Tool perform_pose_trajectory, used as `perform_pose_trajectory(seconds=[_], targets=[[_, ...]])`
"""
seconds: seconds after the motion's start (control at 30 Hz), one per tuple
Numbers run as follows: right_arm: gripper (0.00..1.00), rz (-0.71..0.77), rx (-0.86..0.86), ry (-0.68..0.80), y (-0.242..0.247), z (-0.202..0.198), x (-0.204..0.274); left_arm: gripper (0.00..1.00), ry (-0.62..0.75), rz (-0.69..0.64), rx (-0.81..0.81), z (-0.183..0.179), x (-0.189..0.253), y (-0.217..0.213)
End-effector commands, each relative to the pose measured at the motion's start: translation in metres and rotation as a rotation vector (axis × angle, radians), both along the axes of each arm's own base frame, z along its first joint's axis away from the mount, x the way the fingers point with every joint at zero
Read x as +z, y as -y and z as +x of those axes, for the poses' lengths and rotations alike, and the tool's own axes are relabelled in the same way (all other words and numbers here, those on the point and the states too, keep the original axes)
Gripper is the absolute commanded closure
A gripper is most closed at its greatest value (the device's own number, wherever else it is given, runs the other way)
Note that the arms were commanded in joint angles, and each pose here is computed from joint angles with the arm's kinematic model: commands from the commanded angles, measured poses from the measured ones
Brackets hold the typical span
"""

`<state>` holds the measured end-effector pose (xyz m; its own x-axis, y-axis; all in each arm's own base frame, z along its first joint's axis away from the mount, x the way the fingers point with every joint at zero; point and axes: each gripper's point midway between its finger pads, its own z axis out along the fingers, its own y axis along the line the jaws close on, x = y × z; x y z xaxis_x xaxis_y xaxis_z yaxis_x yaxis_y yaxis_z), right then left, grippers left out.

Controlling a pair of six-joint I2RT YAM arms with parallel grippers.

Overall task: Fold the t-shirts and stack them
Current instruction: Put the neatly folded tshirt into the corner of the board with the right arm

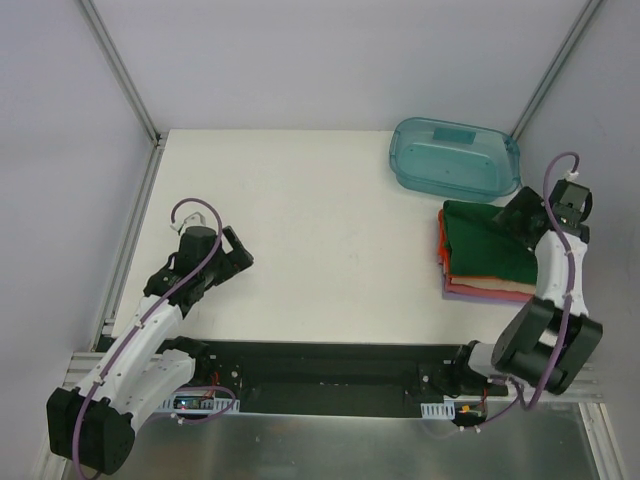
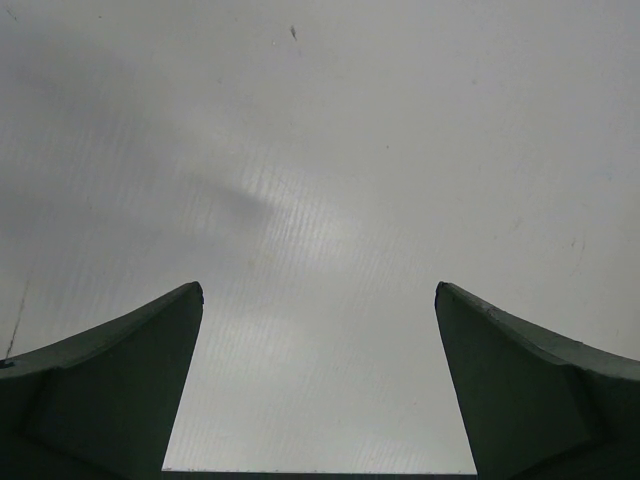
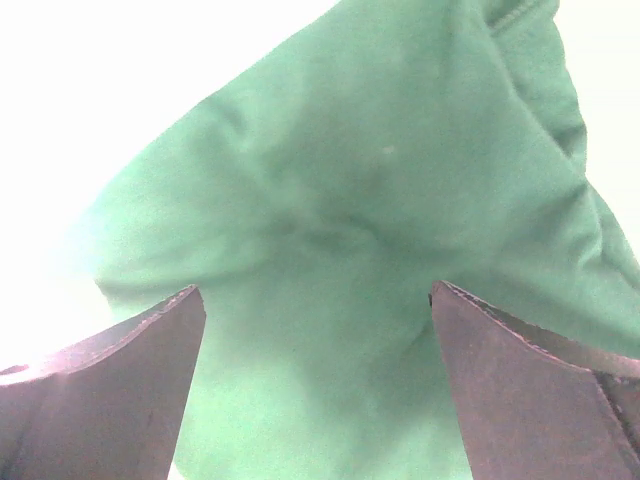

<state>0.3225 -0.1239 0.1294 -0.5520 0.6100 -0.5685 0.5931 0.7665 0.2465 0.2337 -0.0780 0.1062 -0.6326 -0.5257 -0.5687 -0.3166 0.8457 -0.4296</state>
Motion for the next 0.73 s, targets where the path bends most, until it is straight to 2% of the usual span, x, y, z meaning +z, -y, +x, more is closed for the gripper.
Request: perform_pose_trajectory(seconds=[0.0, 0.1, 0.3, 0.5, 0.7], targets=[[0.04, 0.035, 0.174, 0.214, -0.050, -0.019, 0.069, 0.01, 0.056, -0.033, -0.017, 0.003, 0.028, 0.004], [0.04, 0.082, 0.285, 0.357, -0.088, -0.041, 0.090, 0.01, 0.075, -0.047, -0.024, -0.001, 0.037, 0.004], [0.04, 0.008, 0.342, 0.593, -0.119, -0.085, 0.110, 0.01, 0.158, -0.072, 0.015, -0.016, 0.058, -0.004], [0.04, -0.074, 0.306, 0.675, -0.119, -0.105, 0.109, 0.01, 0.250, -0.074, 0.057, -0.029, 0.079, -0.017], [0.04, -0.146, 0.259, 0.759, -0.114, -0.114, 0.120, 0.01, 0.267, -0.066, 0.102, -0.042, 0.088, -0.028]])
